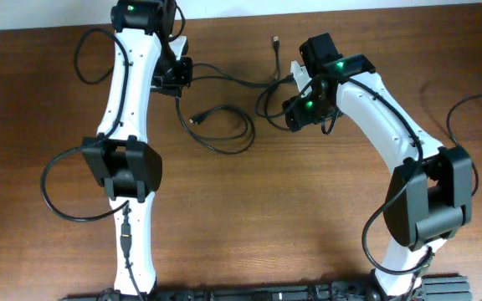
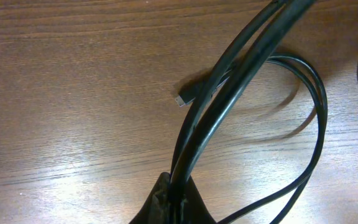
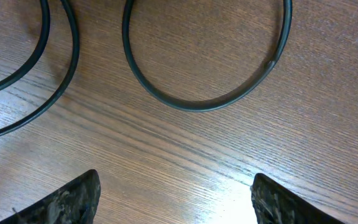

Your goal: Untangle cables

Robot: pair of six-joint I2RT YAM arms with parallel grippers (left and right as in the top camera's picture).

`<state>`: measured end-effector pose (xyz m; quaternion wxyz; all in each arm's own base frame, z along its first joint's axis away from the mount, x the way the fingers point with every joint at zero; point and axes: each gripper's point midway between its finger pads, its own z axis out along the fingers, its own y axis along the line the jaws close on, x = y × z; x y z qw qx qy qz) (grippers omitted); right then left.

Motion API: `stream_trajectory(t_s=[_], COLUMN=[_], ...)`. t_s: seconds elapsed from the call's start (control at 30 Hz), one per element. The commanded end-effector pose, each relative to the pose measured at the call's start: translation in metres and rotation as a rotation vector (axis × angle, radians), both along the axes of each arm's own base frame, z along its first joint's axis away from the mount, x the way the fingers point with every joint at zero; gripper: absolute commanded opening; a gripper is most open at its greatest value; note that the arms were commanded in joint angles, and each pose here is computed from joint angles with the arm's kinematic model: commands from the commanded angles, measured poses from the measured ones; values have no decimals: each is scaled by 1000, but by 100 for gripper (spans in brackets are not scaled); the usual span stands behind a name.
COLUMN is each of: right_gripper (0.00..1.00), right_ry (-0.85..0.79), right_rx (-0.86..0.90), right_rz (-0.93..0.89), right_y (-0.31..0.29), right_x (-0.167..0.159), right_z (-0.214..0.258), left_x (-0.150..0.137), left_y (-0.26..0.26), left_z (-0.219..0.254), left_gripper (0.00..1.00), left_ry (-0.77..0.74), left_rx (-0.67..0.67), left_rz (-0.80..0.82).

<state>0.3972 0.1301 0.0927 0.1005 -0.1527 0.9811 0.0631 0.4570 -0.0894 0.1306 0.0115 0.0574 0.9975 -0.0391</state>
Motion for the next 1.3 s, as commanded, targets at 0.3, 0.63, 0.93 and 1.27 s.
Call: stream_trajectory(t_s=[0.3, 0.63, 0.93, 1.27], right_gripper=[77, 77, 77, 77], right_ry=[13, 14, 14, 21], right_rx=[-15, -15, -15, -17], right_rz=[-10, -10, -10, -10], right_y=[-4, -4, -4, -5], right_x=[-1, -1, -1, -3], right_z=[-5, -5, -5, -6], left_x=[0, 0, 0, 0], left_y=[-3, -3, -3, 5], left_z=[12, 12, 12, 10], left_gripper=[1, 8, 0, 22], left_ry=[-28, -28, -28, -29], left_rx=[-19, -19, -19, 24], left_rz=[-14, -14, -14, -22])
